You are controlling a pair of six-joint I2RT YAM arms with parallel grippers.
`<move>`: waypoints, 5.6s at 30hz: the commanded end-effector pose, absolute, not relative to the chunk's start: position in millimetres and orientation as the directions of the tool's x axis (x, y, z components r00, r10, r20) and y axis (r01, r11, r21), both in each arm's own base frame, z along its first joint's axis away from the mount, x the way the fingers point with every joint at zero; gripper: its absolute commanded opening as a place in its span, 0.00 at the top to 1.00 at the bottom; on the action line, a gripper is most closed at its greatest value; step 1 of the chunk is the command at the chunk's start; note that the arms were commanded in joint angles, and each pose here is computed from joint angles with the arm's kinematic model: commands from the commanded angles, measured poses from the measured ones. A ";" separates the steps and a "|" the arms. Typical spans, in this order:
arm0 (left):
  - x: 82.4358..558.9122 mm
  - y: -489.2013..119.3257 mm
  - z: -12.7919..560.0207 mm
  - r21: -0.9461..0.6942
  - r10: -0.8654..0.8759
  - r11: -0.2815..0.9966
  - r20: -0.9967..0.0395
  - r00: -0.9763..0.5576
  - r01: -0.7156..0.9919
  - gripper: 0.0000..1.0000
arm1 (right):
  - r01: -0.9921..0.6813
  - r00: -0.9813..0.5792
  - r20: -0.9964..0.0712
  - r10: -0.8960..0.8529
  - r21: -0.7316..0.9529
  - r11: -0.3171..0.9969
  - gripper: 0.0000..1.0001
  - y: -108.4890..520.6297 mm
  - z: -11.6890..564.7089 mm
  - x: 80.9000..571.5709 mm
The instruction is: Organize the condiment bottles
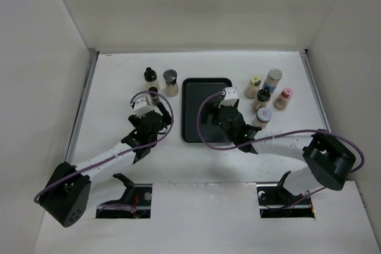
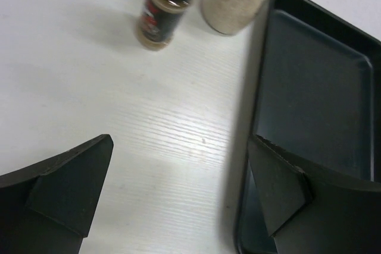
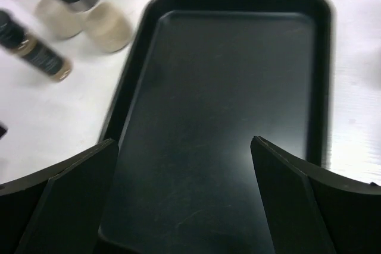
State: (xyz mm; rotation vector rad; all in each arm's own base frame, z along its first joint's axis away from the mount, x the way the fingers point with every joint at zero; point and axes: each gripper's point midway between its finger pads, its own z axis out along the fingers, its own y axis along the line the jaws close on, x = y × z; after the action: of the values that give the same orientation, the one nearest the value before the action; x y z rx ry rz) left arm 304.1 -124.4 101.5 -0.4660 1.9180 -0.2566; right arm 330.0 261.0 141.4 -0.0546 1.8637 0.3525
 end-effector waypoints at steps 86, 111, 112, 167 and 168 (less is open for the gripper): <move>457.3 -95.8 123.9 -0.119 -0.220 0.939 -0.929 -0.298 -0.322 0.64 | -0.299 -0.306 -0.912 0.272 0.363 0.882 0.26 265.6 157.9 336.5; 485.2 -269.8 205.5 -0.251 -0.241 0.968 -0.949 -0.204 0.023 0.74 | -0.166 -0.243 -0.876 0.416 0.460 0.872 0.73 215.8 173.4 344.1; 492.2 -272.9 200.0 -0.249 -0.239 0.968 -0.948 -0.209 0.026 0.73 | -0.167 -0.244 -0.876 0.415 0.460 0.872 0.72 216.4 172.9 344.4; 509.5 -171.7 159.2 -0.154 -0.193 0.977 -0.931 -0.310 -0.145 0.17 | -0.174 -0.255 -0.879 0.404 0.452 0.875 0.19 216.4 168.5 348.4; 510.4 -172.1 158.6 -0.153 -0.192 0.978 -0.931 -0.311 -0.145 0.17 | -0.176 -0.257 -0.879 0.402 0.452 0.874 0.19 217.2 168.0 348.6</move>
State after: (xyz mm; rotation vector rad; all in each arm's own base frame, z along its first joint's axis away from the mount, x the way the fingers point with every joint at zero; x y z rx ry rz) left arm 494.8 -164.5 125.4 -0.2196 1.9603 0.0262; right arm 342.8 210.1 152.5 0.1752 1.7960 0.5109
